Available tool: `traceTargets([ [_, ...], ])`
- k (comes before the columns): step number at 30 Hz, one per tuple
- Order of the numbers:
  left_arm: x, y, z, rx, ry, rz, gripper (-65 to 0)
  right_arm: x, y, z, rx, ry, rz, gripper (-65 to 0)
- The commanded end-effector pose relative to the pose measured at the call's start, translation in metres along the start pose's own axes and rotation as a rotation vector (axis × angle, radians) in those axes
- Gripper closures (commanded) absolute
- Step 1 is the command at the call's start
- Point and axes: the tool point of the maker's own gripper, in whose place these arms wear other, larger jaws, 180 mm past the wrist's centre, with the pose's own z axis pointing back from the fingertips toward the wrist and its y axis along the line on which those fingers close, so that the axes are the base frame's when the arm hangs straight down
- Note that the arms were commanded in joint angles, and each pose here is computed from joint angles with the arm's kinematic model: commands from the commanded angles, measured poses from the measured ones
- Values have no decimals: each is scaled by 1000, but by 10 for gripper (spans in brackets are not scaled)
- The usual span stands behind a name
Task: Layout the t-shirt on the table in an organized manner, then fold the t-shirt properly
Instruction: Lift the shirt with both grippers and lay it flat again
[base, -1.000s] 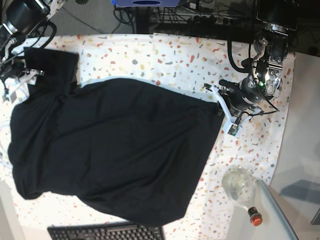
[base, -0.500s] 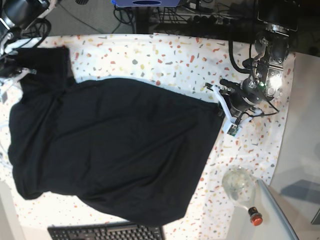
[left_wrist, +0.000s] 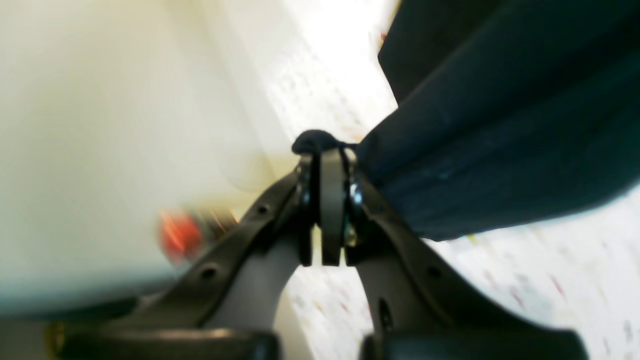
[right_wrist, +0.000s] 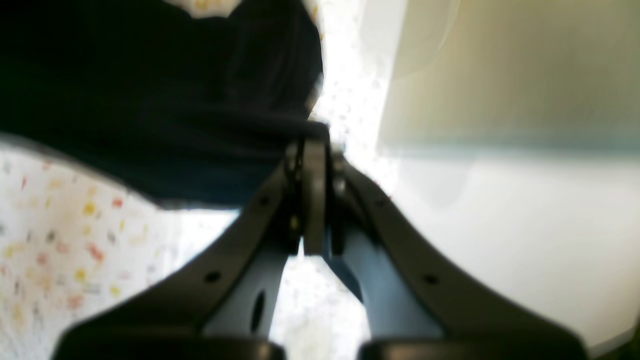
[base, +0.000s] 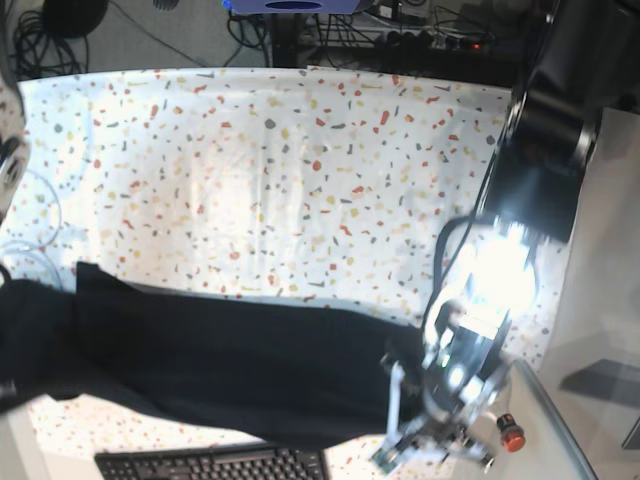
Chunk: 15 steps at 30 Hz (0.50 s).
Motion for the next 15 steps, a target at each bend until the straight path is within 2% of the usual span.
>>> traceTargets([
  [1, 24, 30, -4, 62, -26, 6, 0, 34, -21, 11, -36, -79, -4, 0],
  [4, 54, 63, -18, 86, -16, 25, 0, 80, -19, 4, 20, -182, -5, 0],
  [7, 92, 99, -18, 117, -39, 45, 0, 117, -31, 9, 38, -270, -8, 0],
  [12, 165, 165, 14, 212, -151, 72, 0, 182, -51, 48, 3, -419, 18, 0],
  [15, 188, 205, 43, 266, -234, 170, 0, 212, -76, 88, -66, -507, 31, 0],
])
